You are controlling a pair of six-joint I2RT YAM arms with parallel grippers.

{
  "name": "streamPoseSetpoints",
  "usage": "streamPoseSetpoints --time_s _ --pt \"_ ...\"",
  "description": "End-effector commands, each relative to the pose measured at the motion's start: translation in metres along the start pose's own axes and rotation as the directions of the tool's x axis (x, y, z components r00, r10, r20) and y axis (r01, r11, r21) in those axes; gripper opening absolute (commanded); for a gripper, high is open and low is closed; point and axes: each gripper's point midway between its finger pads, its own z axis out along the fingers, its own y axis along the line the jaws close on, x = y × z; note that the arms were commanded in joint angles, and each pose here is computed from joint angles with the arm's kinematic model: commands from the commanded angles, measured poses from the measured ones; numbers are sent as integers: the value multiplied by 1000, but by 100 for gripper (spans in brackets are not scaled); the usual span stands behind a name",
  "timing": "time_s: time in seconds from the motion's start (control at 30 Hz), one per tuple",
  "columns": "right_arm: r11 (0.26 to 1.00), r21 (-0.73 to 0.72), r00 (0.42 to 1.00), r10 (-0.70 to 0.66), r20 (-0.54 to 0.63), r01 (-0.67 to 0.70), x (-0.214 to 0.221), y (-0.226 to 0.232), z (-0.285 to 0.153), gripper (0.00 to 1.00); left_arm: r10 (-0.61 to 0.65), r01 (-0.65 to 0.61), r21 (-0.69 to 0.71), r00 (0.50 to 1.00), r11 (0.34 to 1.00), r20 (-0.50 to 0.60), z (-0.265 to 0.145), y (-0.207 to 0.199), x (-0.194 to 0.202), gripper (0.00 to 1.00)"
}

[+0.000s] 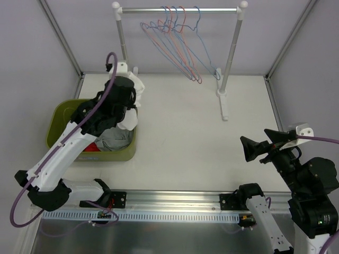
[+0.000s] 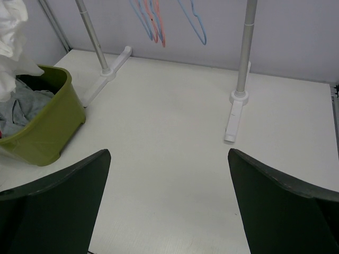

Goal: Remove the tank top from the hanger

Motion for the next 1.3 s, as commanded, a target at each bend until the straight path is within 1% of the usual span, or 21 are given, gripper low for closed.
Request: streamPoseSetpoints --time_s 0.0,0.13,0.17,0.23,0.27,0.3,0.33,0.37,0.43,0.53,0.67,0.73,0.77,0.8,0.83,0.87,0.9,0.93,0.97,1.17,1.27 --pt "1000 -6 998 -24 60 24 -21 1 0 99 -122 118 -53 990 992 -70 3 36 22 0" --pt "999 -36 998 -12 57 14 -22 6 5 100 -249 220 -179 955 959 -159 26 67 65 0" --pt "999 -43 999 -8 52 10 -21 7 8 100 -280 229 -238 937 944 -207 37 81 89 0" --pt "998 -66 998 1 57 2 -23 11 9 99 -343 268 -283 902 921 -262 52 83 117 0" --pt "997 -72 998 6 55 -2 -21 12 11 99 -351 250 -323 885 913 -306 59 88 142 0" --pt "997 -79 998 13 58 -8 -22 13 13 99 -376 253 -361 867 898 -327 66 94 156 0" --pt "996 -91 998 16 58 -10 -22 15 13 99 -409 276 -383 851 882 -330 73 95 166 0" --pt "995 -97 999 20 51 -15 -20 16 15 100 -423 267 -408 832 873 -360 76 98 184 0" --pt "994 -111 998 25 50 -20 -20 18 17 100 -481 273 -486 792 830 -376 83 108 212 0" --pt "991 -129 998 33 44 -27 -16 21 19 99 -525 262 -553 756 791 -391 89 115 245 0" --pt "989 -141 999 39 37 -33 -11 22 23 99 -536 256 -554 725 792 -432 88 111 263 0" --pt "990 -141 999 38 35 -32 -10 22 23 99 -524 285 -518 750 806 -403 84 110 245 0" --pt "989 -142 999 39 36 -33 -11 22 23 100 -522 301 -504 762 809 -383 82 111 235 6" --pt "989 -144 998 40 38 -34 -11 23 23 99 -521 336 -471 780 816 -346 77 110 218 15" --pt "989 -145 999 42 35 -36 -10 22 25 99 -509 355 -431 799 830 -322 74 108 199 44" --pt "988 -148 999 44 31 -39 -10 23 26 99 -507 371 -407 808 834 -302 69 107 188 61" --pt "988 -151 999 45 29 -41 -10 23 27 100 -511 401 -373 817 837 -267 60 107 173 72" --pt "988 -152 999 45 25 -41 -9 23 28 99 -502 413 -341 831 845 -239 54 106 155 92" --pt "987 -154 999 48 14 -45 -7 23 30 99 -498 417 -325 837 849 -225 50 107 146 99" --pt "991 -122 998 56 -30 -59 4 16 41 99 -406 371 -209 900 905 -161 13 110 88 99" --pt "995 -62 992 72 -103 -79 17 4 51 99 -334 320 -122 933 940 -130 -3 107 63 99"
